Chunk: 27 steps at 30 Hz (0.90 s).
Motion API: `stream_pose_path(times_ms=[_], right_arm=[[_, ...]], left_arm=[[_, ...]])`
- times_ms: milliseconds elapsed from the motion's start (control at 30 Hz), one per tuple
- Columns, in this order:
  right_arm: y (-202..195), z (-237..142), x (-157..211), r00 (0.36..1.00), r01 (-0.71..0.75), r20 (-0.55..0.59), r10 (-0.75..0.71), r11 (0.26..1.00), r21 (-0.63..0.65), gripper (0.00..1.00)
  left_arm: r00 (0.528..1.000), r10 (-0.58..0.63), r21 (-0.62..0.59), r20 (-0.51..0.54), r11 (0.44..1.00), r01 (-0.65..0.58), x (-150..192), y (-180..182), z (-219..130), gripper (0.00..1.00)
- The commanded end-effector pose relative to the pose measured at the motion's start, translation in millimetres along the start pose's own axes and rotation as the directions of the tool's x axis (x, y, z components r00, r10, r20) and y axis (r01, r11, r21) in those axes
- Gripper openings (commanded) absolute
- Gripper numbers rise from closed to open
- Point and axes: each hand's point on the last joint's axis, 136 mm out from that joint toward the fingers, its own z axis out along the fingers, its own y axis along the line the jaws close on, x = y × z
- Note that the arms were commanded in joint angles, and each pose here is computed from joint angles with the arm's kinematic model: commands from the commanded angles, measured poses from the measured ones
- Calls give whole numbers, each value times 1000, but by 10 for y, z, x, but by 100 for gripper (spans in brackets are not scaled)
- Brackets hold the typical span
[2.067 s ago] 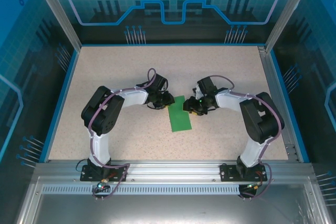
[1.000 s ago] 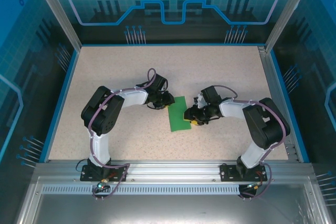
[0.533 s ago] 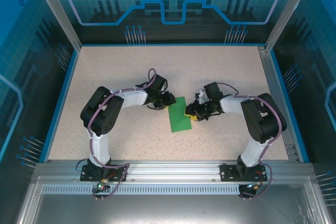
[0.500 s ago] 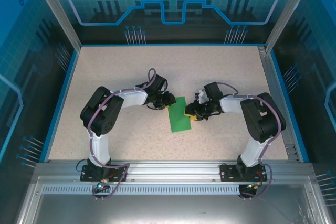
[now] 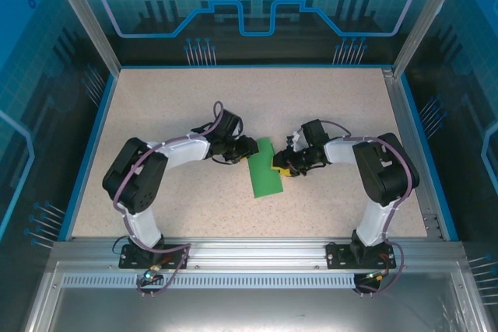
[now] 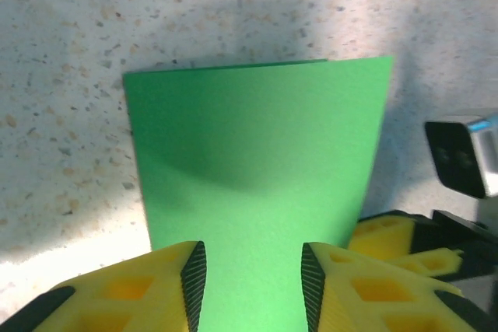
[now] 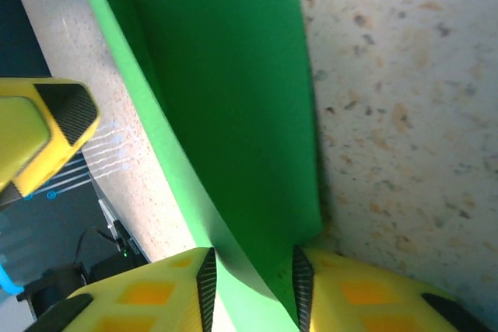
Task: Fold a paper plane with a square sheet of paper (pick it up from the middle)
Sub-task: Third fold the triangle at the center of the table.
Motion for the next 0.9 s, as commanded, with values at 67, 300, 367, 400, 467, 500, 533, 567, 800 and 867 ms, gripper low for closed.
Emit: stream_pose_path(times_ms=[67, 300, 367, 400, 467, 500, 533, 567, 800, 867], right_arm=[[129, -64, -17, 996, 85, -14, -86, 995, -58, 38], [130, -71, 3, 992, 125, -20, -127, 990, -58, 33], [62, -60, -5, 994, 110, -17, -110, 993, -30, 27], [45, -57, -9, 994, 105, -16, -105, 994, -23, 26], [66, -64, -14, 993, 114, -10, -114, 993, -35, 29], [88, -70, -7, 993, 120, -8, -120, 992, -45, 31], [112, -78, 4, 992, 126, -7, -127, 990, -57, 33], [138, -88, 9, 991, 135, -8, -135, 989, -68, 35], [243, -153, 68, 987, 157, -7, -158, 982, -107, 40], [230, -163, 80, 988, 155, -2, -156, 983, -100, 41]], left_arm=[[1000, -5, 33, -23, 999, 5, 137, -16, -116, 43], [998, 10, 75, -56, 997, -6, 256, -120, -91, 43], [998, 14, 66, -63, 998, -9, 283, -116, -59, 43], [998, 11, 62, -67, 998, -7, 293, -103, -38, 42], [997, 0, 63, -80, 998, 5, 310, -84, 13, 42], [996, -4, 62, -84, 998, 10, 319, -75, 34, 42], [996, -7, 60, -86, 998, 12, 329, -68, 49, 42], [996, -8, 58, -86, 998, 13, 329, -64, 64, 41], [994, -42, -8, -99, 999, 42, 345, 93, 191, 39], [994, -46, -12, -103, 999, 45, 343, 106, 227, 39]])
